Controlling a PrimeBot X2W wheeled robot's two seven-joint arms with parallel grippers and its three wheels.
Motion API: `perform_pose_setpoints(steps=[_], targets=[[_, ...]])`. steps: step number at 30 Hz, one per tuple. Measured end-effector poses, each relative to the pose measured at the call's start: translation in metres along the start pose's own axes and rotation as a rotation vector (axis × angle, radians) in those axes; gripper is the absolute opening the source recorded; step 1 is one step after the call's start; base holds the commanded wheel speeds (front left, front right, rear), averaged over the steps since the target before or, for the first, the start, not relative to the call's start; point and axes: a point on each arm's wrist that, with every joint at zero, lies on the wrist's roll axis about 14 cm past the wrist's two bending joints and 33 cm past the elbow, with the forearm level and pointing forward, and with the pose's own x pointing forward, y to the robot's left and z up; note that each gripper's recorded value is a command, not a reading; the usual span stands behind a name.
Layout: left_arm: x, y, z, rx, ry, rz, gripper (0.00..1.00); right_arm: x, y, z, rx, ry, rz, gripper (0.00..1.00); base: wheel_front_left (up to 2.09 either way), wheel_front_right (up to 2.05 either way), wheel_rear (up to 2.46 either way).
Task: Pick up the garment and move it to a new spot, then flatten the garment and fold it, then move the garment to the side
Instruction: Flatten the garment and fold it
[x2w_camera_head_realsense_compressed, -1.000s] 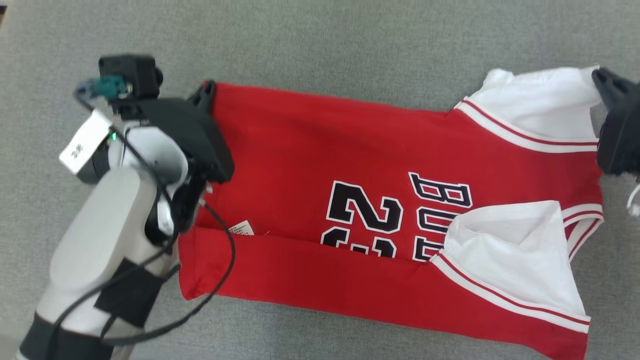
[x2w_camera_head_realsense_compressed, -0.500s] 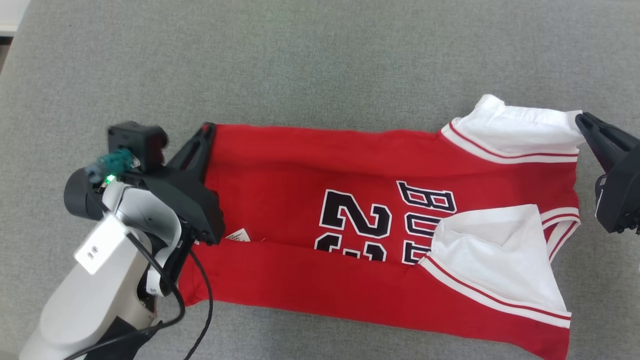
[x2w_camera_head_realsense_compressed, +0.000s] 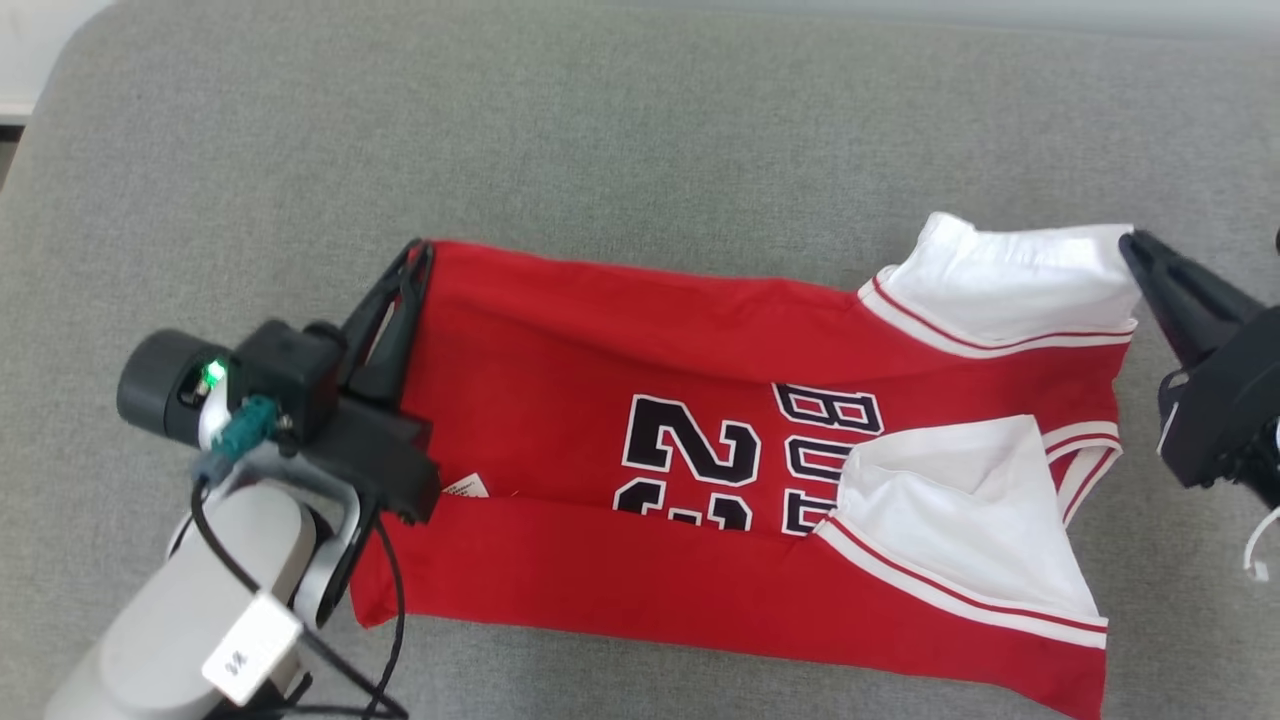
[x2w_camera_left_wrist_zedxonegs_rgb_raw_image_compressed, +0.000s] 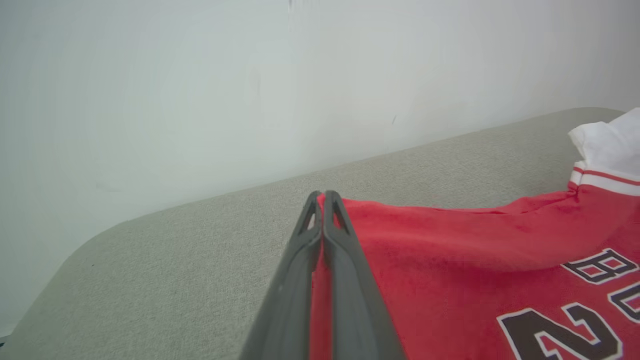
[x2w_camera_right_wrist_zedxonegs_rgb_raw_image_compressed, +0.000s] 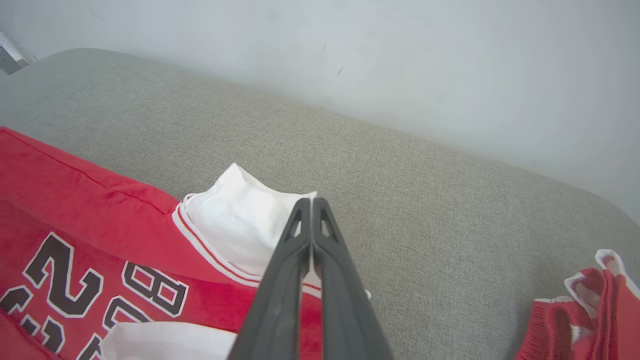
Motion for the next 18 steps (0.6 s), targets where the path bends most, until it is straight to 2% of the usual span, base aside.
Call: perform_pose_setpoints(steps=[6,14,18], targets=[[-0.016,-0.007,-0.006,0.017,-0.023,-0.010,0.00,-0.017,0.010,-0.006,0.036,-0.004,0.051,0.00,0.00,0.00,0.00],[-0.038,-0.022,-0.003,0.021,-0.049,-0.052,0.00,-0.043,0.021,-0.035,0.080,0.101,0.130,0.00,0.00,0.00,0.00],[-0.051,-0.019,-0.011,-0.003,-0.033,-0.025,0.00,-0.053,0.027,-0.045,0.101,0.146,0.160,0.00,0.00,0.00,0.00]])
